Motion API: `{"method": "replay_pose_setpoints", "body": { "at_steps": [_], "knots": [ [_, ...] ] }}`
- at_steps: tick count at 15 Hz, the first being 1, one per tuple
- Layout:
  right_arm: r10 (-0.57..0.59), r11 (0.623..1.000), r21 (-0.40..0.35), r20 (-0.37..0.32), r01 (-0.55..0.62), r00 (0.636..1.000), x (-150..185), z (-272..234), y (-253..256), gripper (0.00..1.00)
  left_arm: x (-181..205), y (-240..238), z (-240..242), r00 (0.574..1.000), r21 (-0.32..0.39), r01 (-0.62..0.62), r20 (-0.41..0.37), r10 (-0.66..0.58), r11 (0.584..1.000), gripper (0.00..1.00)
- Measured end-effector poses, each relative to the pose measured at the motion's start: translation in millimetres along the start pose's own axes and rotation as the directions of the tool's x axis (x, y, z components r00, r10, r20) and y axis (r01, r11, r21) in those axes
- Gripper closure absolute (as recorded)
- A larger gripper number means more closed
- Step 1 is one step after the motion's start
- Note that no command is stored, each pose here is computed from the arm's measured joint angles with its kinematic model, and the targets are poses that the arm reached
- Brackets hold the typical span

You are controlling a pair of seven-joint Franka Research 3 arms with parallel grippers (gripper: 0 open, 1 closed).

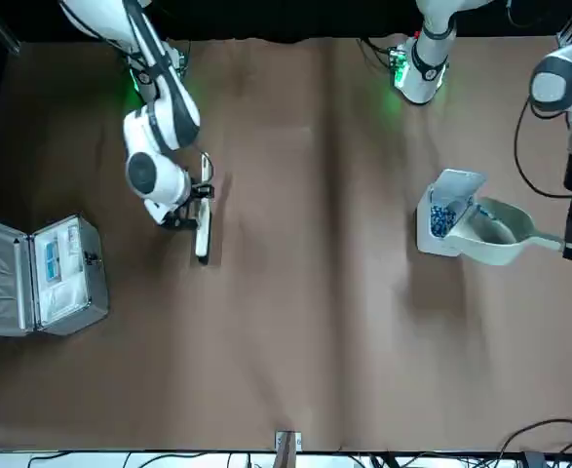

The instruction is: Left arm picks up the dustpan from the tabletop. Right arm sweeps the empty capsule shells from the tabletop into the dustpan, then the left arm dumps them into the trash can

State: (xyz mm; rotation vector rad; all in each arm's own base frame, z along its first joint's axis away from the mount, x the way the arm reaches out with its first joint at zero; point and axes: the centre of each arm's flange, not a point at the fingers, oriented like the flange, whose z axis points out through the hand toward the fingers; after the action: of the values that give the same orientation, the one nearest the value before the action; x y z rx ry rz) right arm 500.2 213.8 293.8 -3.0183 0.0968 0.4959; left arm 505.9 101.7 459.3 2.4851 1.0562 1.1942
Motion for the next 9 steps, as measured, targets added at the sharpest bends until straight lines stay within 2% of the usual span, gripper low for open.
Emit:
{"method": "replay_pose_setpoints", "body": {
  "at_steps": [3, 5, 7, 9],
  "knots": [
    [0.001, 0.999, 0.050, -0.060, 0.002, 0.998, 26.7, -85.2, 15.1, 0.24, -26.6, 2.4, -14.7, 0.995, -0.067, -0.035, -0.094, 0.029, 0.997, 0.67],
    [-0.023, 0.996, 0.079, -0.129, 0.034, 0.991, 39.1, -133.7, 28.7, 0.24, -38.4, 2.8, -20.1, 0.989, -0.093, -0.071, -0.138, 0.058, 0.993, 0.67],
    [-0.048, 0.996, 0.068, -0.199, 0.062, 0.979, 48.7, -176.2, 50.3, 0.22, -45.2, -0.8, -23.8, 0.980, -0.105, -0.111, -0.178, 0.092, 0.988, 0.67],
    [-0.052, 0.997, 0.036, -0.238, 0.063, 0.970, 51.7, -215.2, 74.6, 0.22, -49.5, -6.1, -25.4, 0.974, -0.105, -0.131, -0.198, 0.108, 0.986, 0.67]
  ]
}}
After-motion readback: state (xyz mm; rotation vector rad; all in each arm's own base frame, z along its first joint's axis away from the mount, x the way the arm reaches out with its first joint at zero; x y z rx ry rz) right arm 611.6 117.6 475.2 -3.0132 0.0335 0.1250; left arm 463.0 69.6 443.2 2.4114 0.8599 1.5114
